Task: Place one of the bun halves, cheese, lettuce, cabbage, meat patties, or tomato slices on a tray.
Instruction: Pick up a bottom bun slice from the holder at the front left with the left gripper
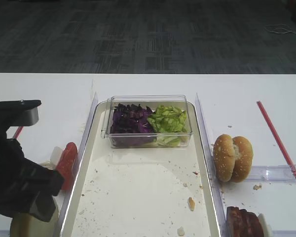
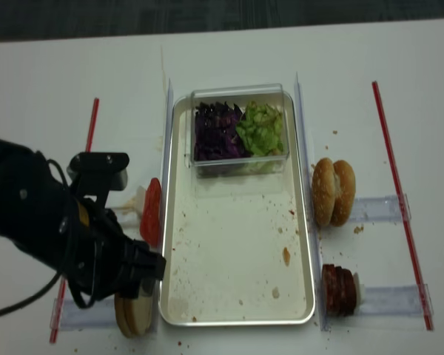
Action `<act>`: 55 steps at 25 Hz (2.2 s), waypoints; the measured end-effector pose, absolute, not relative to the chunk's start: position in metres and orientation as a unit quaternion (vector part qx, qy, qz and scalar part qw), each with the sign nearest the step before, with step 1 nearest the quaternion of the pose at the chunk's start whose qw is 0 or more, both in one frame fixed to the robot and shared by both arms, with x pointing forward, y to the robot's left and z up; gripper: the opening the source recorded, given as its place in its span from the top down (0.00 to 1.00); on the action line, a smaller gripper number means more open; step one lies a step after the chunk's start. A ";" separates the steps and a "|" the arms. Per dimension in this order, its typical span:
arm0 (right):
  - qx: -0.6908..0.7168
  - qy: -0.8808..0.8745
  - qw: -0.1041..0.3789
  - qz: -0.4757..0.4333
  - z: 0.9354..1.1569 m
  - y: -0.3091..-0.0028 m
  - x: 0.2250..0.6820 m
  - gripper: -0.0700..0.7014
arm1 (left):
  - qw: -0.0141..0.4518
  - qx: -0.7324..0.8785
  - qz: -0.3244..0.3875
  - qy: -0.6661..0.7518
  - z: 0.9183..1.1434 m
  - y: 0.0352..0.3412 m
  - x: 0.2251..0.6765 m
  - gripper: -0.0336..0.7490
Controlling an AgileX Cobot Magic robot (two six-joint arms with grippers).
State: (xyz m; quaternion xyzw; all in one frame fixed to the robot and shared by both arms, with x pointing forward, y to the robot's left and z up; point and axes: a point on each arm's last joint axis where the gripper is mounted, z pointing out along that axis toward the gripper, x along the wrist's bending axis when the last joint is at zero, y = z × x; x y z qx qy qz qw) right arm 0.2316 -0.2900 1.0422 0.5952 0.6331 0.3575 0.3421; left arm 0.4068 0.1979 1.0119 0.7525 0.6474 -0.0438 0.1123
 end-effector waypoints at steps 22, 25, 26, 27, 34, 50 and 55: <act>0.595 0.633 0.342 0.358 1.042 -0.290 0.232 0.29 | 0.110 0.741 -0.065 0.659 1.002 0.190 0.415 0.40; 0.595 0.633 0.342 0.358 1.042 -0.290 0.232 0.29 | 0.110 0.741 -0.065 0.659 1.002 0.190 0.415 0.40; 0.595 0.633 0.342 0.358 1.042 -0.290 0.232 0.29 | 0.110 0.741 -0.065 0.659 1.002 0.190 0.415 0.40; 0.595 0.633 0.342 0.358 1.042 -0.290 0.232 0.29 | 0.110 0.741 -0.065 0.659 1.002 0.190 0.415 0.40; 0.595 0.633 0.342 0.358 1.042 -0.290 0.232 0.29 | 0.108 0.743 -0.064 0.658 1.002 0.190 0.415 0.40; 0.595 0.633 0.342 0.358 1.042 -0.290 0.232 0.29 | 0.103 0.752 -0.050 0.649 1.012 0.191 0.419 0.40; 0.595 0.633 0.342 0.358 1.042 -0.290 0.232 0.29 | 0.100 0.751 -0.046 0.652 1.011 0.192 0.420 0.40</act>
